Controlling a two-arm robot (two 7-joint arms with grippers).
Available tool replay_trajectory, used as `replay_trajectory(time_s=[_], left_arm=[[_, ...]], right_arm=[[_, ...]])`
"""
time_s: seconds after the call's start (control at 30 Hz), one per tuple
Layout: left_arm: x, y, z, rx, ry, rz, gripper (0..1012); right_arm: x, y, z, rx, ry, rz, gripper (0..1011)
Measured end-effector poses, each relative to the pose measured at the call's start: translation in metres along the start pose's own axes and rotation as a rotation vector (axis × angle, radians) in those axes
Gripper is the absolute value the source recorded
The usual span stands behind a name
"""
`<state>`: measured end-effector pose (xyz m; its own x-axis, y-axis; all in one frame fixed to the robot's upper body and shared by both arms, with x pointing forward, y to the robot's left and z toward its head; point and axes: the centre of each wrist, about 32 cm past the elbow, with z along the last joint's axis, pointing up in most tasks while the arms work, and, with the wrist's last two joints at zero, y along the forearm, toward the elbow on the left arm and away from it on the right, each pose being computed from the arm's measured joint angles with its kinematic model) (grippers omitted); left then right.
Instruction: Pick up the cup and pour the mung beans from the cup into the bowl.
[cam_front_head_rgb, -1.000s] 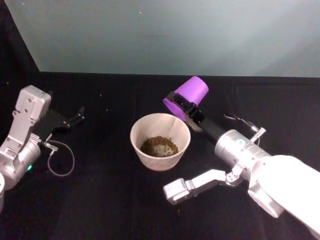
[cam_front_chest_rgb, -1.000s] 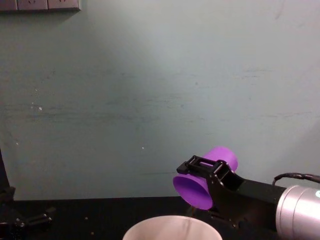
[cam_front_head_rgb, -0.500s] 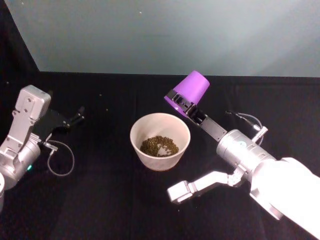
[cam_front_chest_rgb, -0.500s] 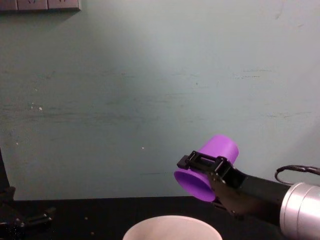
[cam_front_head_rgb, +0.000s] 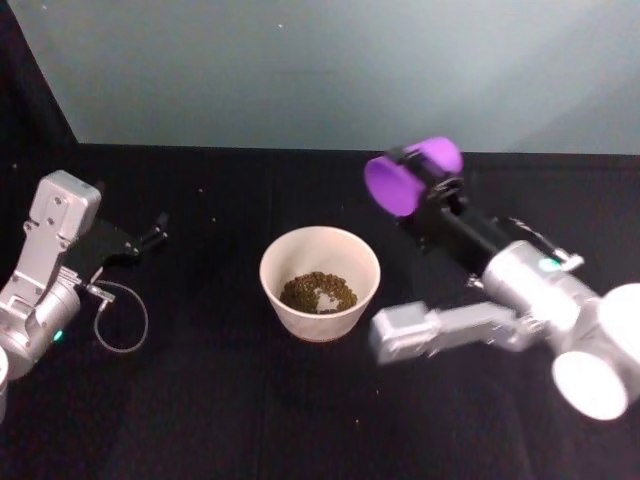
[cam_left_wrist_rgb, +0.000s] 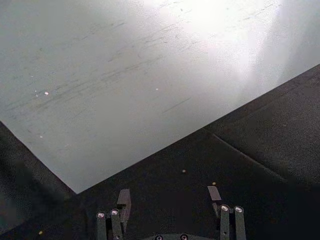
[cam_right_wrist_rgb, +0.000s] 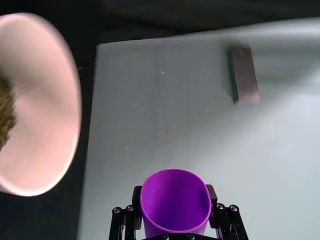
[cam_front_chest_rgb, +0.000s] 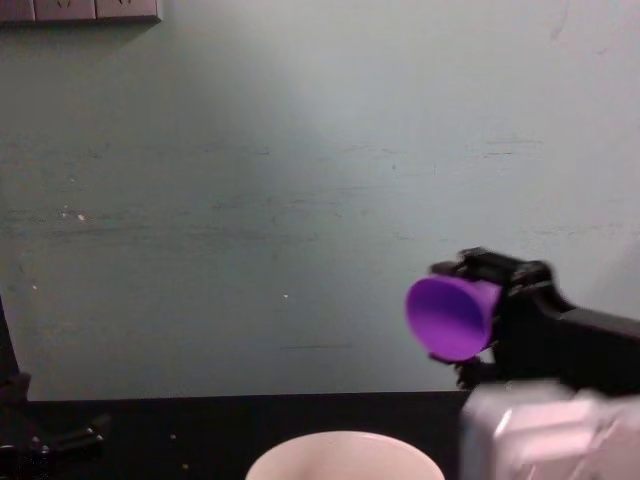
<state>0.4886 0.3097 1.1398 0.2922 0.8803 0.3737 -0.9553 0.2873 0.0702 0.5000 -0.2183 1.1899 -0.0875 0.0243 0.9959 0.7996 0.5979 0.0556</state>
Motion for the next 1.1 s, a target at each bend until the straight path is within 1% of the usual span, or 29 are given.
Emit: replay_trajectory(time_s=[0.03,0.07,0.13,0.17,0.27,0.3,0.37,0.4,0.43,0.47,0.53,0.57,0.67,0.7,0.77,0.8,0.9,1.0,1.03,1.1], left_arm=[[-0.0001,0.0000,0.0000,0.000,0.000,0.000,1000],[0.0000,0.0000,0.0000,0.000,0.000,0.000,1000],[0.0000,0.0000,0.0000,0.000,0.000,0.000,1000],[0.0000,0.0000,0.0000,0.000,0.000,0.000,1000],[0.0000,0.0000,0.0000,0.000,0.000,0.000,1000],[0.0000,0.0000,0.0000,0.000,0.000,0.000,1000],[0.0000,0.0000,0.0000,0.000,0.000,0.000,1000],[0.0000,0.0000,0.0000,0.000,0.000,0.000,1000],[-0.0001,0.0000,0.0000,0.000,0.000,0.000,1000],[0.0000,0.0000,0.0000,0.000,0.000,0.000,1000],[0.0000,0.0000,0.0000,0.000,0.000,0.000,1000],[0.0000,0.0000,0.0000,0.000,0.000,0.000,1000],[-0.0001,0.0000,0.0000,0.000,0.000,0.000,1000],[0.0000,0.0000,0.0000,0.000,0.000,0.000,1000],[0.0000,0.0000,0.0000,0.000,0.000,0.000,1000],[0.0000,0.0000,0.0000,0.000,0.000,0.000,1000],[0.0000,0.0000,0.0000,0.000,0.000,0.000,1000],[0.0000,0.0000,0.0000,0.000,0.000,0.000,1000],[0.0000,0.0000,0.0000,0.000,0.000,0.000,1000],[0.0000,0.0000,0.0000,0.000,0.000,0.000,1000]], right_arm=[[-0.001,-0.002,-0.004,-0.005,0.058,-0.007,735],[-0.002,-0.006,-0.012,-0.016,0.172,-0.022,735],[-0.004,-0.010,-0.020,-0.027,0.285,-0.033,735],[-0.007,-0.013,-0.028,-0.032,0.410,-0.044,735],[-0.012,-0.018,-0.039,-0.032,0.589,-0.050,735],[-0.016,-0.019,-0.045,-0.032,0.690,-0.052,735],[-0.021,-0.021,-0.050,-0.031,0.786,-0.054,735],[-0.026,-0.022,-0.055,-0.030,0.875,-0.053,735],[-0.029,-0.022,-0.057,-0.028,0.918,-0.053,735],[-0.034,-0.023,-0.060,-0.024,0.993,-0.050,735],[-0.040,-0.023,-0.062,-0.022,1.056,-0.047,735],[-0.045,-0.023,-0.064,-0.019,1.120,-0.041,735],[-0.052,-0.023,-0.065,-0.017,1.199,-0.035,735],[-0.057,-0.023,-0.066,-0.018,1.246,-0.030,735],[-0.060,-0.023,-0.066,-0.020,1.283,-0.024,735],[-0.064,-0.023,-0.067,-0.024,1.312,-0.014,735],[-0.068,-0.022,-0.066,-0.030,1.346,-0.003,735],[-0.073,-0.022,-0.067,-0.036,1.402,0.010,735],[-0.076,-0.021,-0.067,-0.034,1.438,0.020,735],[-0.079,-0.021,-0.069,-0.034,1.468,0.030,735]])
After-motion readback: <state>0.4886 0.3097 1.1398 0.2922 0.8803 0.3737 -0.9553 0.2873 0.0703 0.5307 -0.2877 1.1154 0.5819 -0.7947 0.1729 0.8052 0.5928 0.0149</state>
